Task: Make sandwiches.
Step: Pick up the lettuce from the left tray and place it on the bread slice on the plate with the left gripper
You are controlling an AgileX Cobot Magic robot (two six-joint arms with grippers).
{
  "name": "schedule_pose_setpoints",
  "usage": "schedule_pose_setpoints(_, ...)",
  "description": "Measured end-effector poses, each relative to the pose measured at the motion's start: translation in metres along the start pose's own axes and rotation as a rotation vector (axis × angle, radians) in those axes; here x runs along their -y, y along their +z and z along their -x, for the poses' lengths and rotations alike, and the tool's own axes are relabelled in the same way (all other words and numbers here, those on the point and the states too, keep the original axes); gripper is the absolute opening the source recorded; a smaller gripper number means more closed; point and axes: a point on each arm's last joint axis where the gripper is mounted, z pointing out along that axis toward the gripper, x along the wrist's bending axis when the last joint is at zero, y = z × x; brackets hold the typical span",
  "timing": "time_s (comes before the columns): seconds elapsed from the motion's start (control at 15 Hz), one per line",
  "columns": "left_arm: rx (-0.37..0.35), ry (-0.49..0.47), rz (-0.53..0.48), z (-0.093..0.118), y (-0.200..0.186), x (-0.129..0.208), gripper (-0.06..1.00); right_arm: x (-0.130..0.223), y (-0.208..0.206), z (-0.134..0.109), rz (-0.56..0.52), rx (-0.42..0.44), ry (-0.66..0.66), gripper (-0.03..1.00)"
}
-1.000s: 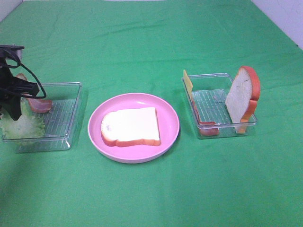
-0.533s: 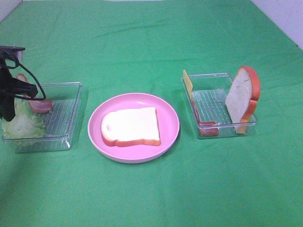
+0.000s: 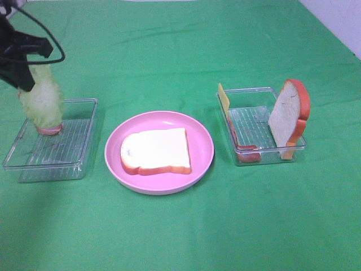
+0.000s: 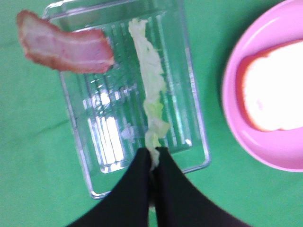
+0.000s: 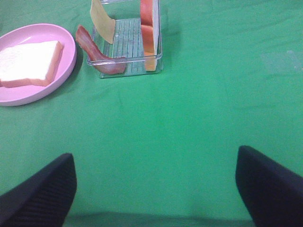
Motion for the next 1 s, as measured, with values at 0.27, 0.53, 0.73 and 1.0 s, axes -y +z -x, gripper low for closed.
schedule_pose_setpoints(0.27,0.211,0.12,0.088,0.062,-0.028,-0.016,0.0,0.0,0.0,0.0,0.0,0.0,0.0,0.87)
schedule_pose_setpoints(0.53,0.404,0.153,0.02,0.101,-0.002,-0.014,0.0,0.0,0.0,0.0,0.0,0.0,0.0,0.87)
schedule_pose_setpoints(0.73,0.524,0.221,-0.045,0.131,0.031,-0.009,0.0,0.0,0.0,0.0,0.0,0.0,0.0,0.87)
schedule_pose_setpoints(1.0,0.605,0.239,-0.116,0.158,0.079,-0.004,0.0,0.0,0.0,0.0,0.0,0.0,0.0,0.87)
